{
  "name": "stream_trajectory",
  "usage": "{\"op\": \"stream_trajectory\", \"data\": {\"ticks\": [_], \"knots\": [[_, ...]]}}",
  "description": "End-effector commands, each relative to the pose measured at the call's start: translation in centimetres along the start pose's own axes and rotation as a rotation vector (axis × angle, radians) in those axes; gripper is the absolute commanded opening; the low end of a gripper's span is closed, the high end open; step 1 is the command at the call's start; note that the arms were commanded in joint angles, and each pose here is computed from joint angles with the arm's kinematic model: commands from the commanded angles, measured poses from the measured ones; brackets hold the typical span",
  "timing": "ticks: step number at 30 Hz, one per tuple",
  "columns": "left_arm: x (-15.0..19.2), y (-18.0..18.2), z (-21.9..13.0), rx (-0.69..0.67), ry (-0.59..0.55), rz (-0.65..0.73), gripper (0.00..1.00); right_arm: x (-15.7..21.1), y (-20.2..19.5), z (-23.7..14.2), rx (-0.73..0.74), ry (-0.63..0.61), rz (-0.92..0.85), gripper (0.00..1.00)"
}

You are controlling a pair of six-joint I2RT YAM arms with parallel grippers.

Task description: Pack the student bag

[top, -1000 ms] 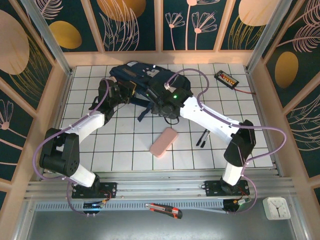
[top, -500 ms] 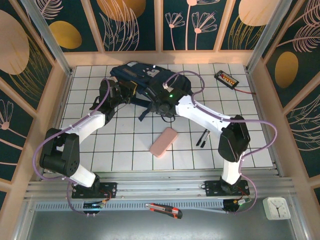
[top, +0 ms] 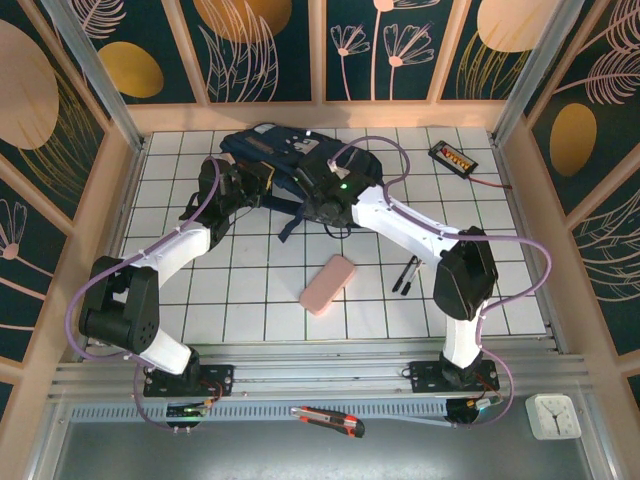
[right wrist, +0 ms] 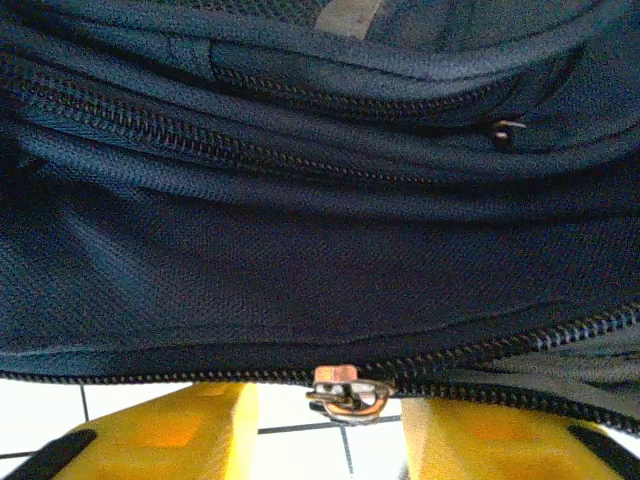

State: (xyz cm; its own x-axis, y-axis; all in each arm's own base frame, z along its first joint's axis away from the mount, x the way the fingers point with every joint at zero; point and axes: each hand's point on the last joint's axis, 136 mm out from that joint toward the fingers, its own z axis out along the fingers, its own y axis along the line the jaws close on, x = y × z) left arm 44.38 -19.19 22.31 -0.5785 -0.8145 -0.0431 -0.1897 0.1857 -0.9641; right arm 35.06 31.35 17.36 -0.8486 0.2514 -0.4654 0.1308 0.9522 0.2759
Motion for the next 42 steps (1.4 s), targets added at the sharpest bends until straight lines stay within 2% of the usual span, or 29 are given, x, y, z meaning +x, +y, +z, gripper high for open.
{"op": "stream_trajectory", "data": {"ticks": [1, 12, 14, 23, 32, 40, 42], "knots": [[0.9, -4.3, -1.1, 0.109, 0.038, -0.106, 0.00, -2.0, 0.2, 0.0, 0.000, -0.056, 0.010, 0.35], [1.0, -4.7, -1.3, 0.120, 0.039, -0.107, 0.00, -2.0, -0.5, -0.2, 0.000, -0.041, 0.012, 0.08], [0.9, -4.6, -1.3, 0.120, 0.034, -0.108, 0.00, -2.0, -0.7, -0.4, 0.000, -0.040, 0.010, 0.00], [0.5, -2.8, -1.5, 0.066, 0.018, -0.088, 0.00, -1.0, -3.5, -1.1, 0.023, 0.031, -0.015, 0.00], [-2.7, -1.2, -2.8, 0.015, -0.055, -0.057, 0.00, -0.3, -10.1, -0.7, 0.108, 0.113, -0.029, 0.00], [-4.9, -0.1, -3.4, -0.019, -0.091, -0.039, 0.00, -0.7, -12.7, -0.3, 0.108, 0.139, -0.040, 0.00], [-5.6, 0.4, -3.6, -0.029, -0.103, -0.035, 0.00, -0.6, -12.5, 0.0, 0.065, 0.141, -0.069, 0.00]]}}
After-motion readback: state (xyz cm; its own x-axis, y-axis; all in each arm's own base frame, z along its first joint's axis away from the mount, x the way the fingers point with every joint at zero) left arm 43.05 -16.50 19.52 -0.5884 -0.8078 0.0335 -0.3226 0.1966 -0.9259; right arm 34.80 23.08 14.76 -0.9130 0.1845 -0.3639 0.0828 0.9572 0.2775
